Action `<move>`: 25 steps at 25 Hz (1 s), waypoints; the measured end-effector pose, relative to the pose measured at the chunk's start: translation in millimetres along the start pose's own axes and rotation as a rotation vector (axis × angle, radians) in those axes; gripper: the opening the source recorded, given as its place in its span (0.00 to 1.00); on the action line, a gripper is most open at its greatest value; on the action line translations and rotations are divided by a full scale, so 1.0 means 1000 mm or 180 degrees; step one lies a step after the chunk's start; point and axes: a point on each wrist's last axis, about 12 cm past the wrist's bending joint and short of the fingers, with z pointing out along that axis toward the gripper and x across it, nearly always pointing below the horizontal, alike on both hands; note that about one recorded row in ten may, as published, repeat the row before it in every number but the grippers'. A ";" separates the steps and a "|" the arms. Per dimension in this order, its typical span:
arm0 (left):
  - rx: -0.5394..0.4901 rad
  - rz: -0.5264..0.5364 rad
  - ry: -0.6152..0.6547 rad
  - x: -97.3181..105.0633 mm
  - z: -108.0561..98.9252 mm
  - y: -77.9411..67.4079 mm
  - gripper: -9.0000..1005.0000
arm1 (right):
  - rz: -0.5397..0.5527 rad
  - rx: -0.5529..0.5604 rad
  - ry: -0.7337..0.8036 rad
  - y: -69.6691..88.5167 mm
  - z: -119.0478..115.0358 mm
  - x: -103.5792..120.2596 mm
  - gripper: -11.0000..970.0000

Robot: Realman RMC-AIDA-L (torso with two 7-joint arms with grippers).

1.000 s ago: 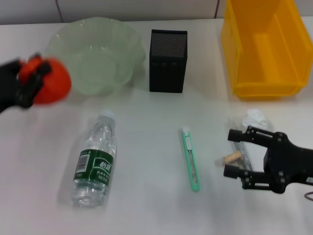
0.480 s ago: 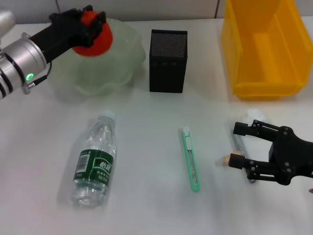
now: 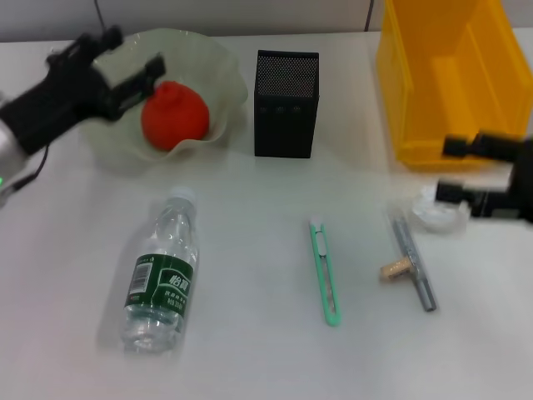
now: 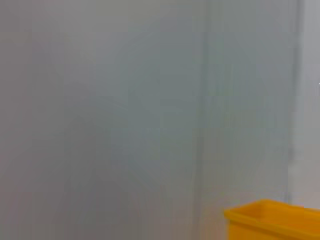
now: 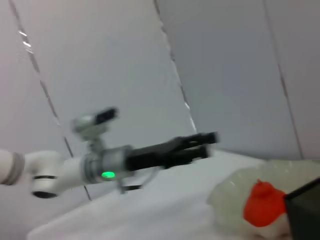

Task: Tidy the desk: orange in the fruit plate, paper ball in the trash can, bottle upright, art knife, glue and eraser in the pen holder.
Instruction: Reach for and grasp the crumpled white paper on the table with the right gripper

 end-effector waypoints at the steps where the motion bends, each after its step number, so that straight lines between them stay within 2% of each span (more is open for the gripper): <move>1: 0.0000 0.0000 0.0000 0.000 0.000 0.000 0.73 | 0.0000 0.0000 0.0000 0.000 0.000 0.000 0.85; 4: 0.0144 -0.0021 -0.0017 0.009 -0.032 -0.014 0.78 | 0.0044 0.0301 0.0621 -0.001 0.006 -0.043 0.85; 5: 0.0214 -0.0043 -0.0051 0.014 -0.048 -0.023 0.78 | 0.0108 0.0612 0.1052 0.002 0.017 -0.068 0.85; 6: 0.0231 -0.0054 -0.0058 0.016 -0.055 -0.027 0.79 | 0.0191 0.0834 0.1310 0.005 0.025 -0.080 0.85; 8: 0.0238 -0.0051 -0.0041 0.021 -0.064 -0.033 0.80 | 0.0437 0.1207 0.1684 0.008 0.038 -0.095 0.85; 9: 0.0238 -0.0051 -0.0041 0.021 -0.064 -0.033 0.81 | 0.0437 0.1207 0.1684 0.008 0.038 -0.095 0.85; 10: 0.0239 -0.0042 -0.0025 0.024 -0.066 -0.035 0.82 | 0.0715 0.1496 0.1972 0.009 0.049 -0.100 0.85; 14: 0.0251 -0.0046 0.0010 0.030 -0.068 -0.041 0.84 | 0.0863 0.1671 0.2236 0.006 0.064 -0.092 0.85; 20: 0.0268 -0.0038 0.0051 0.032 -0.068 -0.043 0.83 | 0.0934 0.1831 0.2473 -0.019 0.085 -0.060 0.85; 23: 0.0299 -0.0023 0.0068 0.033 -0.068 -0.044 0.83 | 0.0942 0.1845 0.2502 -0.026 0.091 -0.053 0.85; 25: 0.0344 -0.0019 0.0085 0.034 -0.067 -0.045 0.83 | 0.0926 0.1808 0.2565 -0.032 0.104 -0.043 0.85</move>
